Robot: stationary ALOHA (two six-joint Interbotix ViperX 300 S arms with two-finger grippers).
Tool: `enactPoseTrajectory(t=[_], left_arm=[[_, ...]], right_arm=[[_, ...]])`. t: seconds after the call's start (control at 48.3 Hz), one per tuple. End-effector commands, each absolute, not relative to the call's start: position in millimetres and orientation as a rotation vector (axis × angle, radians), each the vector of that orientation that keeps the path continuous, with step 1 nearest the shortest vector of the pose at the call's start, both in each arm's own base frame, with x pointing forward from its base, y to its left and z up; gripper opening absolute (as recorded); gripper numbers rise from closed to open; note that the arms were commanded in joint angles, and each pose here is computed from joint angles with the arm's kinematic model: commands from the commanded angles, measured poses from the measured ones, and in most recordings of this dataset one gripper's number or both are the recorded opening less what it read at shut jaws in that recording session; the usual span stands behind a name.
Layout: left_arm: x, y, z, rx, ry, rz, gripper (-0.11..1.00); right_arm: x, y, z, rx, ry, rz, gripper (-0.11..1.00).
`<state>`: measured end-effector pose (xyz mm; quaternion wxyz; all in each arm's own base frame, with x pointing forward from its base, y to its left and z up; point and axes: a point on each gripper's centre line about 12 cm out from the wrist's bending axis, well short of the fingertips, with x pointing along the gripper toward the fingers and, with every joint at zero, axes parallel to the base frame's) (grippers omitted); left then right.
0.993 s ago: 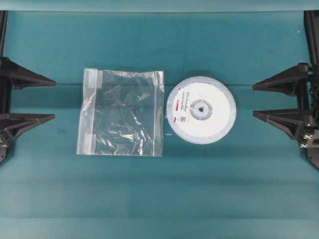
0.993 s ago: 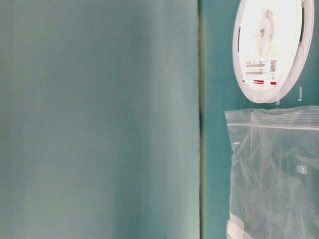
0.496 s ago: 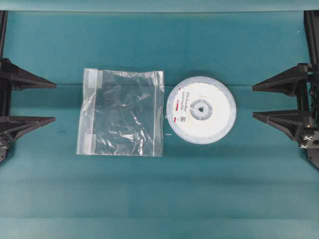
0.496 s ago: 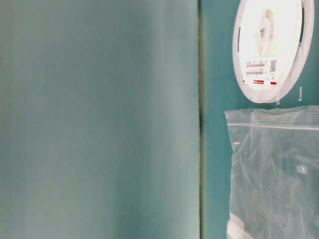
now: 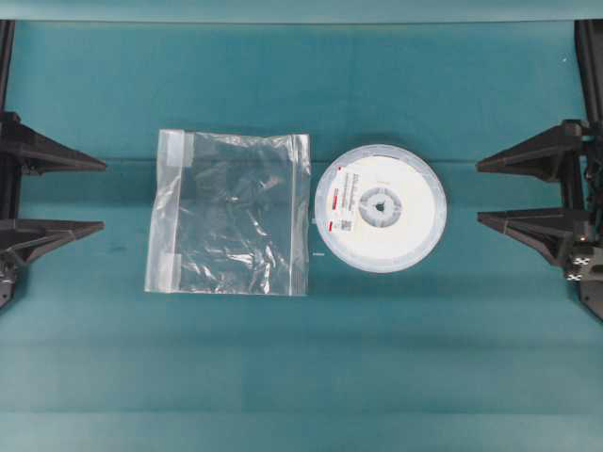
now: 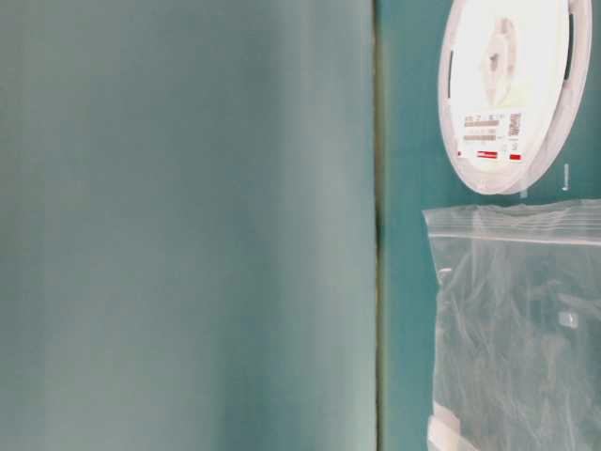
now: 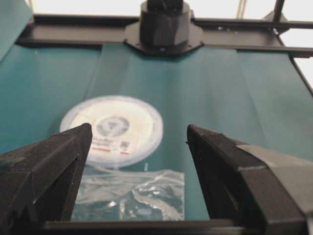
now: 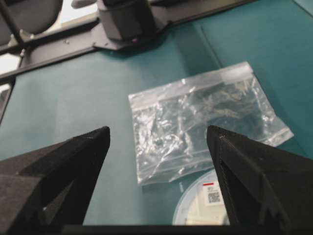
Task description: Take out the reel from the clear zip bag.
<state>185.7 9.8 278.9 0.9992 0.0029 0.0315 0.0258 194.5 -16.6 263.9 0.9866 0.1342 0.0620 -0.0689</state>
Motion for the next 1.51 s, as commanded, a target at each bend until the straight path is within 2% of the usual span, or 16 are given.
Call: enactPoseTrajectory(t=[0.0,1.489], left_arm=[[187.4,9.2,289.7,0.011,0.036,0.048,0.84],[185.7,9.1,292.4,-0.005,0.023,0.048,0.84]], right_arm=[[197.0,-16.5,270.0,0.256,0.114,-0.136,0.94],[195.0,-10.2,271.8,0.188,0.130,-0.086,0.94]])
